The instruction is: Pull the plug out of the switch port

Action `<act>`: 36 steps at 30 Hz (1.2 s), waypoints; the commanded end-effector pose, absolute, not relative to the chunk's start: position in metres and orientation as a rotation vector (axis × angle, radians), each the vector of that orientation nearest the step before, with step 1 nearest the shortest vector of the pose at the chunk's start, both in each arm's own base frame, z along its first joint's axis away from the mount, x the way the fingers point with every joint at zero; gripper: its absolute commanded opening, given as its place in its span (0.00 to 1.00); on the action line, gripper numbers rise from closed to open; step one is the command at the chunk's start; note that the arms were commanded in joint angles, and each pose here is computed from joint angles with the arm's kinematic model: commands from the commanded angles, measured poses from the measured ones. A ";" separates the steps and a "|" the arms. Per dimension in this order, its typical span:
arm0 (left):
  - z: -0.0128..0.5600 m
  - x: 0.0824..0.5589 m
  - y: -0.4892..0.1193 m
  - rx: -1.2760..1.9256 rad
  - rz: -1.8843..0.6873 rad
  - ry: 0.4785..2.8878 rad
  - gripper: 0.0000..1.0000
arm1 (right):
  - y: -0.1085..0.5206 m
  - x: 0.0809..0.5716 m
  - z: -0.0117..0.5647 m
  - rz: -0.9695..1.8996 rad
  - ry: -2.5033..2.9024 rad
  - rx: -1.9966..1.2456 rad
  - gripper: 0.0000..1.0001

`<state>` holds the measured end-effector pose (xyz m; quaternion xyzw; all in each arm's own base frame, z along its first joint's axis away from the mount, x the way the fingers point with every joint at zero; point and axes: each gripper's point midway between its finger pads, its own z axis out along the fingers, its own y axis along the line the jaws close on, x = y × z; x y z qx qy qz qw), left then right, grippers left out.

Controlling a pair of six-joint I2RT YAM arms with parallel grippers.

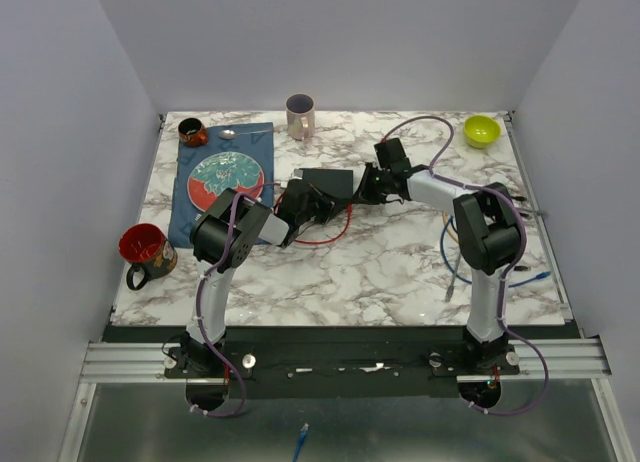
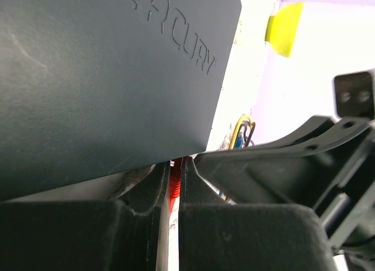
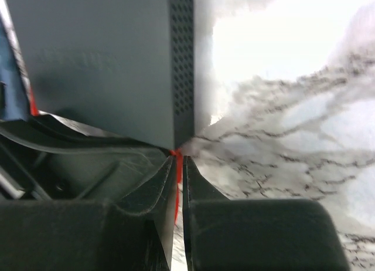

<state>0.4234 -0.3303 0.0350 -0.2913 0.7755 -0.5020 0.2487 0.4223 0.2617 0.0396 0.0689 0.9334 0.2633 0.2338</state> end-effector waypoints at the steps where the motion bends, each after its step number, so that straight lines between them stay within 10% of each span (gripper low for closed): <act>1: -0.012 0.401 -0.314 -0.853 -1.238 2.261 0.00 | 0.267 0.437 0.040 0.692 2.545 0.174 0.17; 30: -0.007 0.368 -0.305 -0.718 -1.218 2.342 0.00 | 0.277 0.456 0.046 0.708 2.532 0.181 0.16; 36: 0.053 0.381 -0.310 -0.557 -1.254 2.217 0.00 | 0.262 0.441 0.114 0.742 2.373 0.184 0.54</act>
